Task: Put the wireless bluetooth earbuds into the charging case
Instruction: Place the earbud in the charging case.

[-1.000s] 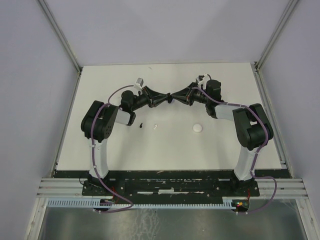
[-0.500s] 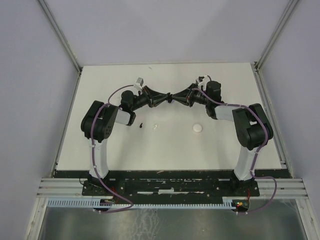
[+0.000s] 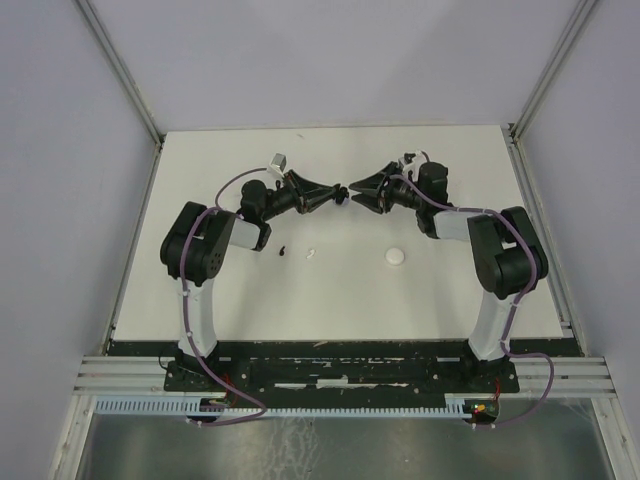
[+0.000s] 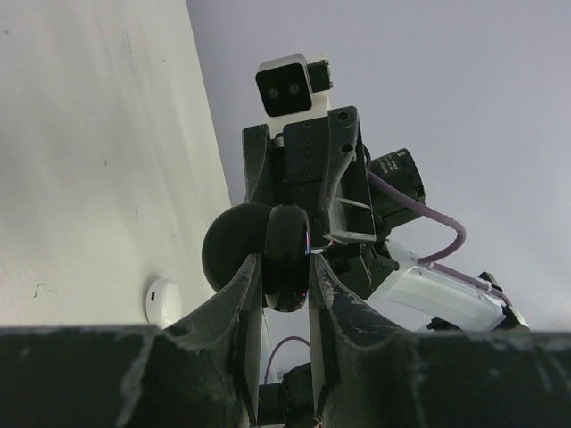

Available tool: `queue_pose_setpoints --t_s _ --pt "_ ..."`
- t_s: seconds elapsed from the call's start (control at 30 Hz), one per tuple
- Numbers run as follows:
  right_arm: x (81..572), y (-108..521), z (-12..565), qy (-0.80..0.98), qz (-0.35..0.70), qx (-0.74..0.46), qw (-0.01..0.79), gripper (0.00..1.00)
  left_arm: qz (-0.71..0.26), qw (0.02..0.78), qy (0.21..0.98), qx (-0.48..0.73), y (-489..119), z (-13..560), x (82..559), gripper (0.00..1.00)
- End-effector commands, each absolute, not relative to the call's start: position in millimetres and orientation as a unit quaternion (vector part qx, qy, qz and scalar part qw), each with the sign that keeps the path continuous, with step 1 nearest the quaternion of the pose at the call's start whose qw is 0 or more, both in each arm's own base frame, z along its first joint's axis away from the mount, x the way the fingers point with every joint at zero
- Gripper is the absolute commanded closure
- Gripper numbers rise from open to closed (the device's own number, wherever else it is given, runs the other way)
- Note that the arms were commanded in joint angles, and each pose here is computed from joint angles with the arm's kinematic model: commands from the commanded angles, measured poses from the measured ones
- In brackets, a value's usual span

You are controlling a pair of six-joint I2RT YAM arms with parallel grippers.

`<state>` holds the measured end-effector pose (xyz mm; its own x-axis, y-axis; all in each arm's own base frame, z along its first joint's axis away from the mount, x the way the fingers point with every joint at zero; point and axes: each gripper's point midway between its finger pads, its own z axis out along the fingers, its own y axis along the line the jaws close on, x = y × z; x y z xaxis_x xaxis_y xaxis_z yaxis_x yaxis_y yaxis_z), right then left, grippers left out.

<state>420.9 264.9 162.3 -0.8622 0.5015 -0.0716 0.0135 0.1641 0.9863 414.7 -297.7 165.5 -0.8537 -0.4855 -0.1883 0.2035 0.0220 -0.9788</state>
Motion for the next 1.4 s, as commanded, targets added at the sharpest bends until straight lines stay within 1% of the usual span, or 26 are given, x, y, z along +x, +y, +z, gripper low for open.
queue_pose_setpoints --t_s 0.0,0.1,0.27,0.33,0.43,0.5,0.53,0.57,0.6,0.8,0.9,1.37 --pt "422 251 181 0.724 0.632 0.152 0.230 0.45 -0.712 0.274 0.642 -0.075 -296 203 408 0.97" --pt "419 242 173 0.752 0.594 0.145 0.247 0.45 -0.709 0.278 0.642 -0.084 -293 203 409 0.97" --pt "397 211 147 0.853 0.413 0.102 0.302 0.39 -0.693 0.292 0.651 -0.103 -290 199 414 0.97" --pt "389 199 146 0.877 0.346 0.082 0.324 0.34 -0.688 0.298 0.653 -0.110 -288 200 417 0.97" --pt "381 190 144 0.907 0.244 0.043 0.342 0.20 -0.682 0.302 0.656 -0.118 -289 200 421 0.97" --pt "377 192 145 0.917 0.199 0.013 0.345 0.12 -0.679 0.304 0.657 -0.123 -289 199 422 0.97" --pt "376 193 145 0.920 0.180 0.003 0.348 0.10 -0.679 0.304 0.657 -0.124 -290 200 422 0.97" --pt "375 196 147 0.922 0.164 -0.008 0.351 0.02 -0.678 0.304 0.657 -0.125 -291 200 422 0.97" --pt "375 199 147 0.923 0.147 -0.021 0.354 0.00 -0.678 0.304 0.657 -0.128 -291 200 422 0.97" --pt "378 198 153 0.925 0.045 -0.054 0.372 0.00 -0.672 0.306 0.661 -0.135 -293 200 420 0.97" --pt "381 197 154 0.924 0.016 -0.061 0.378 0.00 -0.672 0.305 0.661 -0.133 -295 200 417 0.97" --pt "395 215 148 0.921 0.023 -0.078 0.381 0.01 -0.672 0.292 0.669 -0.125 -306 195 401 0.97"
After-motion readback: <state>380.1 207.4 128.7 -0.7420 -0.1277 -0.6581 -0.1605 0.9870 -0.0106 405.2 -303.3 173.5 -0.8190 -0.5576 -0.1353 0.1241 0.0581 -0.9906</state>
